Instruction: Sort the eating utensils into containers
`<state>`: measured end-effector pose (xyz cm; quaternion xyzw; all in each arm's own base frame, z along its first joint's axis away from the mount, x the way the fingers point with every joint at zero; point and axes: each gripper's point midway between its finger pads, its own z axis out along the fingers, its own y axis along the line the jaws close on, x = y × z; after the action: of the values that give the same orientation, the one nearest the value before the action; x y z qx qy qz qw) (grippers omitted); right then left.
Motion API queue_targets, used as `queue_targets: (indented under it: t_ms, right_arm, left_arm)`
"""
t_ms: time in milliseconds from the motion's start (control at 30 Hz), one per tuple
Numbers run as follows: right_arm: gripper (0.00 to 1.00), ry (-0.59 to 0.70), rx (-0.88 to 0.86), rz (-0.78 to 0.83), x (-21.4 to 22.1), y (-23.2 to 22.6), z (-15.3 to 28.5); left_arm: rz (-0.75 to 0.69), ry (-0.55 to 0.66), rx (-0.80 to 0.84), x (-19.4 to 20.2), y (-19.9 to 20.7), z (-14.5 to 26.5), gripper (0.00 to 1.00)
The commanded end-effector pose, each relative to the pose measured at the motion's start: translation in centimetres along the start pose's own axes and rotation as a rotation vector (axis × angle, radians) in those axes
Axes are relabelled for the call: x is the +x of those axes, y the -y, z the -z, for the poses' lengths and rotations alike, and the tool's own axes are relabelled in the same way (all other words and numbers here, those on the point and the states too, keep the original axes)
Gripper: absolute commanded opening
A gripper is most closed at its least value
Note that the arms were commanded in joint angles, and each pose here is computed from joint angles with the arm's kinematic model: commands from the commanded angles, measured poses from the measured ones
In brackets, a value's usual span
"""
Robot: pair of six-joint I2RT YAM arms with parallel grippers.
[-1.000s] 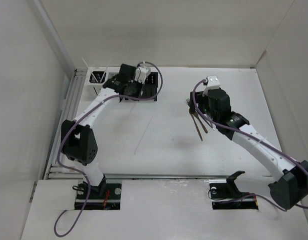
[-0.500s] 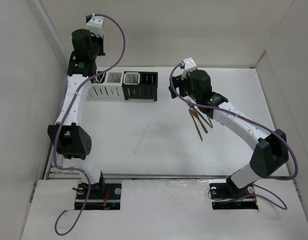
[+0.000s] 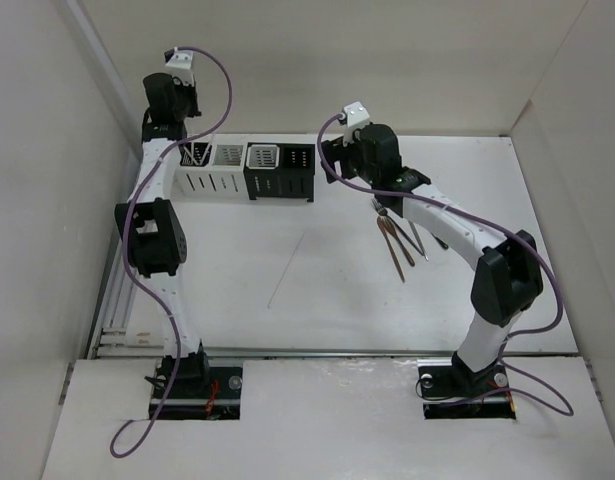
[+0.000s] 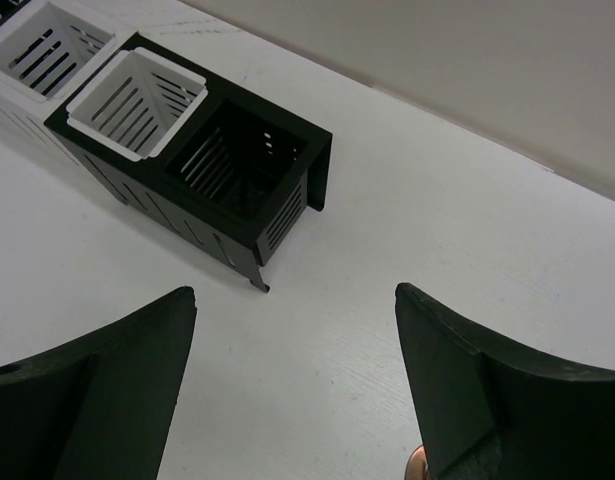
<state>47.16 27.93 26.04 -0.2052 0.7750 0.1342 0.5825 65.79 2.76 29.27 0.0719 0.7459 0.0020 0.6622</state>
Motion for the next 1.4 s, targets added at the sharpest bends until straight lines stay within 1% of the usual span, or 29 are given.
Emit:
queue_targets:
  t_ms: [0, 67, 133, 167, 233, 267, 300, 367, 400, 467, 500, 567, 600, 633, 733, 767, 800, 833, 867, 900, 967, 1000, 1033, 1067, 1133, 1200, 1267, 1300, 1367]
  right_arm:
    - [0.85, 0.1, -0.028, 0.008, -3.8, -0.7, 0.2]
    - [0.85, 0.1, -0.02, -0.001, -3.8, -0.6, 0.2]
    - [0.85, 0.091, -0.02, -0.001, -3.4, -0.6, 0.1]
    - [0.85, 0.091, -0.01, -0.001, -3.4, -0.5, 0.1]
    - [0.85, 0.089, -0.01, -0.001, -3.3, -0.4, 0.3]
    - [0.85, 0.092, 0.0, -0.002, -3.4, -0.2, 0.7]
    - [0.85, 0.104, 0.001, -0.003, -3.9, -0.2, 1.1]
    - [0.87, 0.098, 0.01, -0.003, -3.6, 0.0, 1.5]
    - [0.88, 0.115, 0.01, -0.004, -4.3, 0.0, 2.0]
    - [0.89, 0.11, 0.019, -0.004, -4.0, 0.2, 2.5]
    - [0.9, 0.103, 0.019, -0.004, -3.6, 0.3, 2.7]
    - [0.9, 0.116, 0.019, -0.005, -4.1, 0.3, 3.6]
    - [0.9, 0.106, 0.019, -0.004, -3.5, 0.3, 3.9]
    - [0.92, 0.119, 0.019, -0.005, -4.0, 0.4, 4.7]
    - [0.93, 0.104, 0.029, -0.015, -2.8, 0.6, 5.8]
    - [0.94, 0.119, 0.04, -0.034, -3.3, 0.9, 6.8]
    - [0.94, 0.117, 0.052, -0.043, -3.0, 1.1, 7.2]
    - [0.94, 0.091, 0.075, -0.051, -1.5, 1.4, 7.5]
    - [0.96, 0.108, 0.084, -0.053, -1.9, 1.7, 8.6]
    - [0.98, 0.104, 0.094, -0.069, -1.4, 1.8, 9.0]
    - [0.98, 0.082, 0.105, -0.079, 0.1, 2.0, 9.8]
    - [0.99, 0.082, 0.118, -0.093, 0.2, 2.3, 10.6]
    - [0.99, 0.074, 0.118, -0.107, 0.6, 2.2, 10.9]
    - [0.99, 0.045, 0.119, -0.101, 1.7, 2.0, 11.3]
    - [0.99, 0.049, 0.131, -0.112, 1.8, 2.2, 12.1]
    - [0.99, 0.019, 0.146, -0.116, 3.0, 2.5, 12.6]
    - [0.99, 0.026, 0.158, -0.128, 2.9, 2.7, 13.3]
    - [0.99, 0.0, 0.175, -0.123, 3.9, 3.0, 13.3]
    - [0.99, -0.001, 0.189, -0.133, 4.0, 3.2, 14.0]
  left_arm:
    - [0.015, 0.157, 0.08, -5.4, 0.8, 0.9, 0.0]
    - [0.02, 0.136, 0.092, -3.9, 0.6, 0.8, 0.0]
    - [0.034, 0.081, 0.128, -1.5, 1.4, 0.7, 0.0]
    - [0.027, 0.051, 0.131, -1.1, 1.4, 1.0, 0.0]
    - [0.043, -0.007, 0.128, 0.6, 1.1, 1.3, 0.15]
    - [0.045, -0.015, 0.129, 0.3, 1.2, 1.7, 0.22]
    - [0.051, -0.037, 0.131, 0.5, 1.3, 2.3, 0.33]
    - [0.048, -0.053, 0.124, 0.8, 0.9, 3.1, 0.4]
    - [0.043, -0.034, 0.122, -0.7, 0.9, 3.9, 0.42]
    - [0.028, -0.031, 0.089, -1.5, 0.3, 4.7, 0.49]
    - [0.024, -0.018, 0.077, -2.3, 0.1, 5.2, 0.51]
    - [0.029, -0.005, 0.052, -4.2, -0.2, 6.7, 0.51]
    - [0.03, -0.01, 0.039, -4.6, -0.3, 7.3, 0.52]
    - [0.023, -0.027, 0.036, -5.3, 0.2, 8.6, 0.52]
    - [-0.002, -0.111, 0.084, -3.4, 3.9, 10.5, 0.52]
    - [-0.002, -0.132, 0.104, -3.4, 5.2, 12.3, 0.52]
    - [-0.008, -0.224, 0.17, 0.3, 8.1, 13.2, 0.54]
    - [-0.007, -0.282, 0.206, 2.2, 9.9, 14.2, 0.54]
    - [-0.022, -0.336, 0.244, 3.7, 11.6, 16.0, 0.55]
    - [-0.048, -0.441, 0.326, 8.2, 15.2, 17.8, 0.57]
    - [-0.088, -0.519, 0.396, 11.6, 18.3, 20.3, 0.59]
    - [-0.131, -0.545, 0.458, 12.7, 20.9, 21.9, 0.63]
    - [-0.146, -0.609, 0.483, 15.5, 22.0, 23.2, 0.63]
    - [-0.163, -0.647, 0.499, 16.8, 22.7, 24.2, 0.64]
    - [-0.195, -0.722, 0.559, 19.3, 24.8, 26.1, 0.66]
    - [-0.201, -0.768, 0.583, 20.7, 25.9, 26.9, 0.67]
    - [-0.211, -0.813, 0.622, 22.3, 27.5, 27.5, 0.67]
    - [-0.218, -0.826, 0.632, 22.8, 27.9, 27.7, 0.67]
    - [-0.223, -0.868, 0.632, 24.3, 28.3, 27.9, 0.66]
